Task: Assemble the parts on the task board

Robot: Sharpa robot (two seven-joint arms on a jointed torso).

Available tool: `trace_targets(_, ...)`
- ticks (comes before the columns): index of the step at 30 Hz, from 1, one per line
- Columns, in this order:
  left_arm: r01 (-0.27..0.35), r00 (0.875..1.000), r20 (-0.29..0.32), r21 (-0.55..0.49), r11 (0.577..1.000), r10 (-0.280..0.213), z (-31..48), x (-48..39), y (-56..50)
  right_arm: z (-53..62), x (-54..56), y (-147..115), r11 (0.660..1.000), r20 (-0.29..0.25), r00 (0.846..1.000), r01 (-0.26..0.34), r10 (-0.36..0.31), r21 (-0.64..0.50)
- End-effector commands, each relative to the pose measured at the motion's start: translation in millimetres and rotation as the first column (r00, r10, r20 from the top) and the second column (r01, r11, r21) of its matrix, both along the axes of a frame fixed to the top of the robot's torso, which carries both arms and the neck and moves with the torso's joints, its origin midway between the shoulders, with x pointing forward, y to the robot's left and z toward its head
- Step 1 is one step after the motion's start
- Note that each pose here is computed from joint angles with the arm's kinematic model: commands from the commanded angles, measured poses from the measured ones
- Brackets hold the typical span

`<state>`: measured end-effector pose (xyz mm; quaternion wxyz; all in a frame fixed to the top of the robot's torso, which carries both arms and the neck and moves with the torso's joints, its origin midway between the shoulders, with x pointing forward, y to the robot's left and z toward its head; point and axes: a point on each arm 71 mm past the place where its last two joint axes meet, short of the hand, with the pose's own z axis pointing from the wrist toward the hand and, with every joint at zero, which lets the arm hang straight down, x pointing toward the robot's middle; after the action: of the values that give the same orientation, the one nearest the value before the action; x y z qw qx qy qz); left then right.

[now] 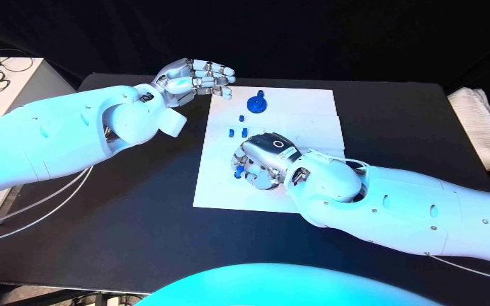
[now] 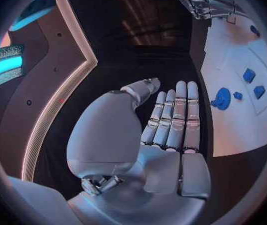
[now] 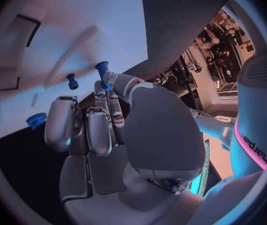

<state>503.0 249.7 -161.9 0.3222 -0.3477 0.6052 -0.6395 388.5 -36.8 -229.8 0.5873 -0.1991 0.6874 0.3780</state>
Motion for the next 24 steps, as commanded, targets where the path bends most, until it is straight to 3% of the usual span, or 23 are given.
trace_targets(1, 0.019, 1.0, -0.003, -0.013, 1.0, -0.019, 0.7, -1.0, -2.2, -8.5, -1.5, -1, 0.998, -0.019, 1.0, -0.006, 0.005, -0.055)
trace_targets(12, 0.018, 1.0, -0.003, -0.013, 1.0, -0.018, 0.7, -0.9, -2.2, -10.0, -1.1, 0, 0.999, -0.037, 0.999, -0.025, 0.023, -0.037)
trace_targets(24, 0.014, 1.0, -0.002, -0.012, 1.0, -0.014, 0.6, -0.6, -1.5, -2.9, 1.9, -14, 0.997, -0.004, 0.999, 0.044, -0.044, 0.059)
